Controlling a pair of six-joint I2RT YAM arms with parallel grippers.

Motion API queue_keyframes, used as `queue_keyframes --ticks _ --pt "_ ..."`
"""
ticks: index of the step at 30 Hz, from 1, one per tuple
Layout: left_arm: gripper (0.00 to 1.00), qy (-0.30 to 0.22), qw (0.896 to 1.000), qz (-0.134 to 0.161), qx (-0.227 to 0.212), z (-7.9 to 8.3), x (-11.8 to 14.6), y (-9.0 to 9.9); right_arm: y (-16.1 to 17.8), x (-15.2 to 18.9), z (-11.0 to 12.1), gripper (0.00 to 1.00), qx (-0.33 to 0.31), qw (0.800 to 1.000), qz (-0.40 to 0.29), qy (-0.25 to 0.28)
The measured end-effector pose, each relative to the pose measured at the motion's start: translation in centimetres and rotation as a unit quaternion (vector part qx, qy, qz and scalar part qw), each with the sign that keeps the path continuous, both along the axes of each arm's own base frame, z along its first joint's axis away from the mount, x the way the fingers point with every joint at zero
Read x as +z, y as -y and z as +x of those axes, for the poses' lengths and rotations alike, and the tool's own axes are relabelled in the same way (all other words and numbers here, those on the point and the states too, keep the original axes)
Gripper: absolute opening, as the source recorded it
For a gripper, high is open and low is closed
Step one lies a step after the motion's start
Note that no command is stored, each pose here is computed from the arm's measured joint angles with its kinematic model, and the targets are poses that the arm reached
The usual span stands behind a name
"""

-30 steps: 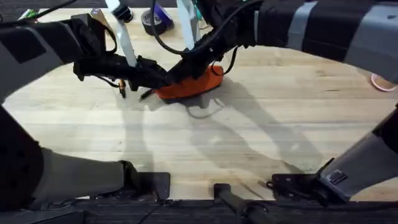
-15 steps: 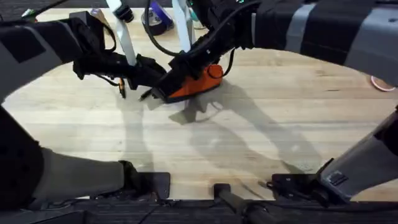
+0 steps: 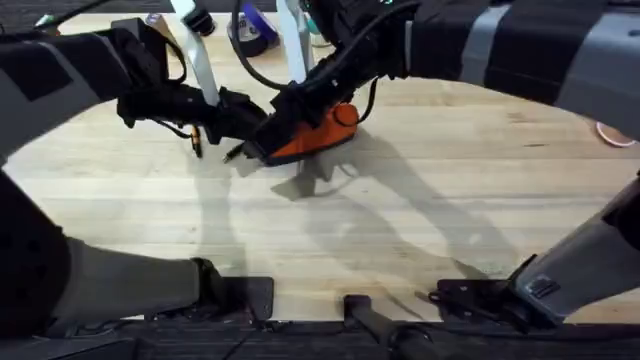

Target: Unzip the bag, pick up the pens from the table one at a time and place them inside, then zip the bag closed.

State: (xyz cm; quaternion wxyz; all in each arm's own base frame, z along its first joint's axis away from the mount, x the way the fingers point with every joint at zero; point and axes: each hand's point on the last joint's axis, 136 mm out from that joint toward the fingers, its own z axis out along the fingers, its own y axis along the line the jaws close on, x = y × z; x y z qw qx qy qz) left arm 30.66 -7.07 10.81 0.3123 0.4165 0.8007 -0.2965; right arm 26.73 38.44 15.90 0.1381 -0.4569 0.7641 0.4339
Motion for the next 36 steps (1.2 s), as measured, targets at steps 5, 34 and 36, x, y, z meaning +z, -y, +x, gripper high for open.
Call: queue_keyframes --ticks 5,34,36 --pt "0.183 0.0 1.0 0.001 -0.001 -0.1 0.0 0.0 0.1 0.1 0.0 0.995 0.0 1.0 0.0 0.0" --pt "0.995 -0.079 0.996 -0.012 0.047 0.6 5.6 -0.1 5.2 8.3 2.1 0.996 -0.064 0.996 0.038 0.057" --pt "0.995 -0.084 0.995 0.005 0.054 0.8 6.9 -0.6 6.9 9.4 2.5 0.996 -0.089 0.993 0.026 0.071"
